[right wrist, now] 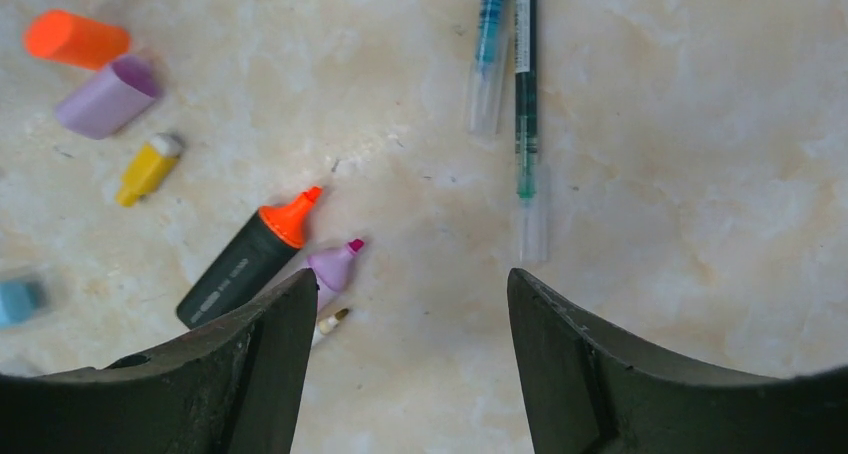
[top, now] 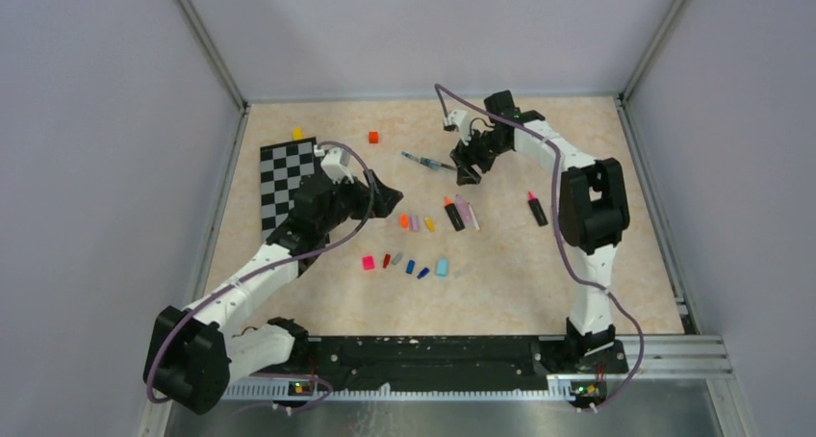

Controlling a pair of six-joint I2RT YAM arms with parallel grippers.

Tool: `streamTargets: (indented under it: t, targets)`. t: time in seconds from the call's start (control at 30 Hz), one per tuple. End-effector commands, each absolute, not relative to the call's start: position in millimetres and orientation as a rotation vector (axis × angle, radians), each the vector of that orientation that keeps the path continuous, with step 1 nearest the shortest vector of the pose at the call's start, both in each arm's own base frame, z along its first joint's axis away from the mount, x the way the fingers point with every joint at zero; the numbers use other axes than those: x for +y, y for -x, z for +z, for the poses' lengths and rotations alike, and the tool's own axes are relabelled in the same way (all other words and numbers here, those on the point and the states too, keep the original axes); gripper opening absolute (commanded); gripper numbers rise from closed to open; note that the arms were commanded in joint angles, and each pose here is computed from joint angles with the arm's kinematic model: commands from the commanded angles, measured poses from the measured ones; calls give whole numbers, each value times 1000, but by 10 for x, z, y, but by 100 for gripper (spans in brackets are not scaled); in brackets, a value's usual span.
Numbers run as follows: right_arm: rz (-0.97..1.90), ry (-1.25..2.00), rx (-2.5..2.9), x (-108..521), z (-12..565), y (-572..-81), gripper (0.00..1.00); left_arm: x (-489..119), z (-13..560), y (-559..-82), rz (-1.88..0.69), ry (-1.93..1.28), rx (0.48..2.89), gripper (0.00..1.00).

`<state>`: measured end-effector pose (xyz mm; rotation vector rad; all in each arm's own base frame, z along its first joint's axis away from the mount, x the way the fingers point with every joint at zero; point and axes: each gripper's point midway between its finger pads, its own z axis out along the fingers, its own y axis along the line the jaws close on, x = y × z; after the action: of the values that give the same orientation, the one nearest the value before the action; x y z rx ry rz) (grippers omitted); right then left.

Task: Open the pen caps
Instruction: Pick up the pen from the center of the board.

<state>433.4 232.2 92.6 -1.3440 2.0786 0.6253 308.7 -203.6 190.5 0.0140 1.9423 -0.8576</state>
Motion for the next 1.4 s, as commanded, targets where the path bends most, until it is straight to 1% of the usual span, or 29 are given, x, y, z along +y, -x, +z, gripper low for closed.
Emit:
streamTargets:
  t: [0.0,0.2,0.33,0.93,1.03,1.2,1.37]
  targets:
    - [476,1402,2073,2262,990,-4605,68,-2042,2100,-3194,-828,-121,1889,99]
    - [414,1441,2096,2245,729,-4840,66,-1973,2057,-3264,-801,-89,1887,99]
    - [404,1437,2105,2273,667,-4956,64,-1935,2038,-3294,-782,-87,1887,99]
    - [428,1455,2165,2419,327,-4971,47,-1915,1973,-3312,-808,-70,1900,99]
    - [437,1458,2179,2428,280,-4947,41,-1948,1999,-3285,-855,-62,1887,99]
    - [419,1459,2214,2381,234,-4911,24,-1999,2099,-3215,-1037,-11,1820,99]
    - [394,1413,2272,2281,233,-4836,5,-2092,2153,-3126,-1194,-16,1789,99]
